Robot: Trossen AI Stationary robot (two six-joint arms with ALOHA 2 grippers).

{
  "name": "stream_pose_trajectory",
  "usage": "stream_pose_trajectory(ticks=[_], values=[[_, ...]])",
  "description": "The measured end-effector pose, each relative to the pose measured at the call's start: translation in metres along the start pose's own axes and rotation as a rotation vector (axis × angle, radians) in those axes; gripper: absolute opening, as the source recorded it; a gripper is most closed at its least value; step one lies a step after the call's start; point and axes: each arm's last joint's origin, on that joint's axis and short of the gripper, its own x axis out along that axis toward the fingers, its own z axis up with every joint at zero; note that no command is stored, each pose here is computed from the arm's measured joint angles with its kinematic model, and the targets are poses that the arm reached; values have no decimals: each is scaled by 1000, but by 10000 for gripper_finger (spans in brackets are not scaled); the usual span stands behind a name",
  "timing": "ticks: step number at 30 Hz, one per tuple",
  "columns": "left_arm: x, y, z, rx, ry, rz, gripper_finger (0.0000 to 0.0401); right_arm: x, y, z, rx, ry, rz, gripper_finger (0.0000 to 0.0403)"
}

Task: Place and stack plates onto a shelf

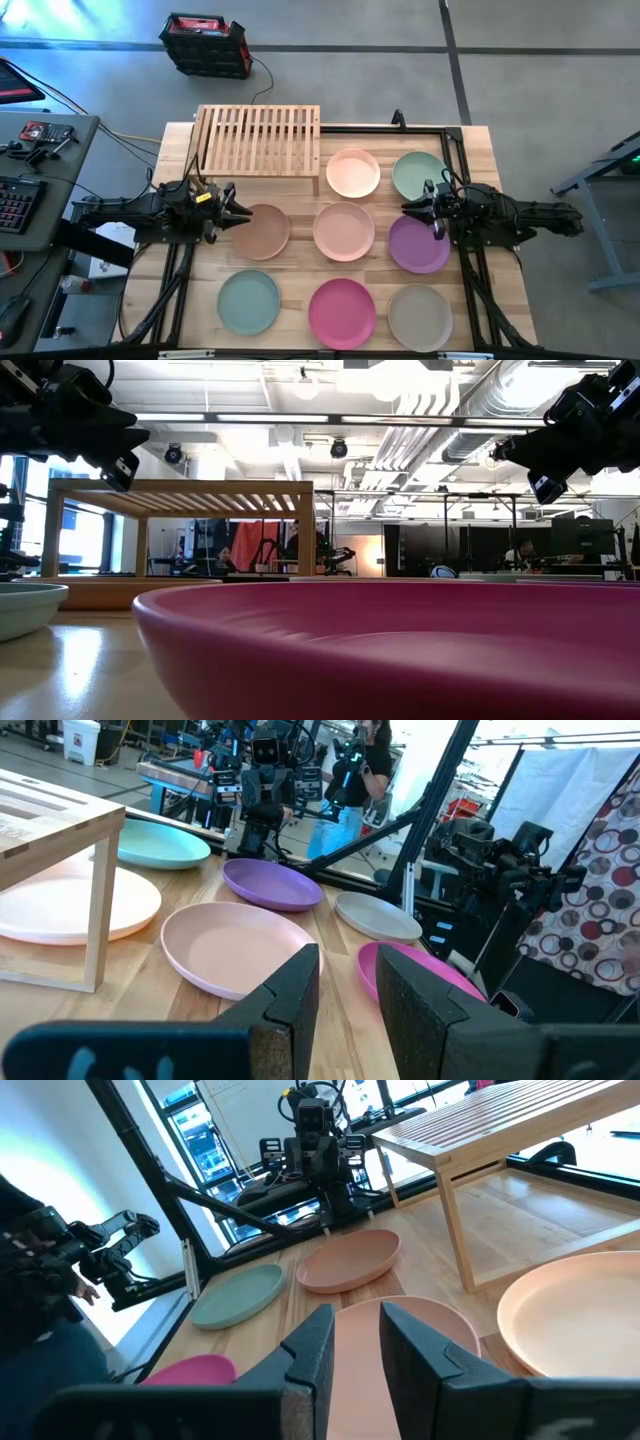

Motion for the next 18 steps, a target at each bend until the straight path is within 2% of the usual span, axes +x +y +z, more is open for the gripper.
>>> stream_pose_trajectory(ticks=[10, 14, 18], values=[[0, 0, 0, -28, 0, 0, 90, 0, 0, 0, 0, 0, 0, 69], [0, 0, 0, -150, 0, 0, 90, 0, 0, 0, 0, 0, 0, 69], [0, 0, 0, -340, 0, 0, 90, 0, 0, 0, 0, 0, 0, 69]])
